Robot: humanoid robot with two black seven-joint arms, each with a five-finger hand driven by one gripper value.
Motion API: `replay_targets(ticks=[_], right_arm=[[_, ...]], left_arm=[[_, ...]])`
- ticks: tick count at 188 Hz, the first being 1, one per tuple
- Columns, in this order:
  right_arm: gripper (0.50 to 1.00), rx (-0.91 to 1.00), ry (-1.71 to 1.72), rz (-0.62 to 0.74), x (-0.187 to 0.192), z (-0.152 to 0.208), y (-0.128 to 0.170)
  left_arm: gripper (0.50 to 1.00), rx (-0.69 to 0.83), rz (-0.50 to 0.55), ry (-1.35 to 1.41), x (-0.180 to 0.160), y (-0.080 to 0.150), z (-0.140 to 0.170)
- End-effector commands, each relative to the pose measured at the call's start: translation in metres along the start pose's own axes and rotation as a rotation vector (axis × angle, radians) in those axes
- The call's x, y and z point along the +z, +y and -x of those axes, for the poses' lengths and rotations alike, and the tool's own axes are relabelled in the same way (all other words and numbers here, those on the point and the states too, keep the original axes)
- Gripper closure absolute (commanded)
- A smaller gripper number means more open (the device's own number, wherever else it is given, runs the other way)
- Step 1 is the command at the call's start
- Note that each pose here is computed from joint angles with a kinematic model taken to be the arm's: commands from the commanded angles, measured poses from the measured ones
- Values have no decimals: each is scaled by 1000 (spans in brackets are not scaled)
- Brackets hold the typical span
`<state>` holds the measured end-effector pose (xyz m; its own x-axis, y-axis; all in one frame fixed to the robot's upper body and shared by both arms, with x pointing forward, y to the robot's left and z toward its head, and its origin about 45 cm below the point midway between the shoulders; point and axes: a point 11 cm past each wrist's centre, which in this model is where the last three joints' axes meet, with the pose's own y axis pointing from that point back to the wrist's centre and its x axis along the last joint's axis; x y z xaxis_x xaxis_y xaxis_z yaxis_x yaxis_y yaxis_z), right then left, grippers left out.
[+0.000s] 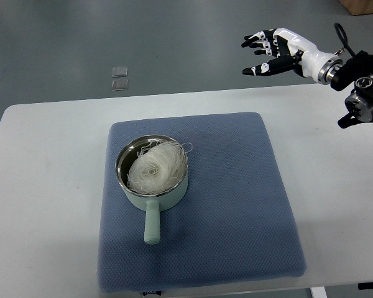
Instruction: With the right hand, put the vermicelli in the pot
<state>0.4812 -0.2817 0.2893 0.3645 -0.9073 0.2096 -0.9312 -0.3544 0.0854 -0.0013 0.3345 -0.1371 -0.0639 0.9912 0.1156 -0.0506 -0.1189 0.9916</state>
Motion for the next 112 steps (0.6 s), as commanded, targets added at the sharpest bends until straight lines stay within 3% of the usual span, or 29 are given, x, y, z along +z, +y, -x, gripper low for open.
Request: replay_targets(ticks=[1, 43, 112], right_arm=[[581, 154, -201, 12, 17, -14, 5], [581, 349, -385, 78, 49, -18, 14], [581, 341, -424, 140, 83, 2, 23]], left_arm=[[500, 0, 0, 3, 0, 0, 0], [500, -3, 1, 6, 0, 0, 1], [500, -6, 1, 11, 1, 0, 2]])
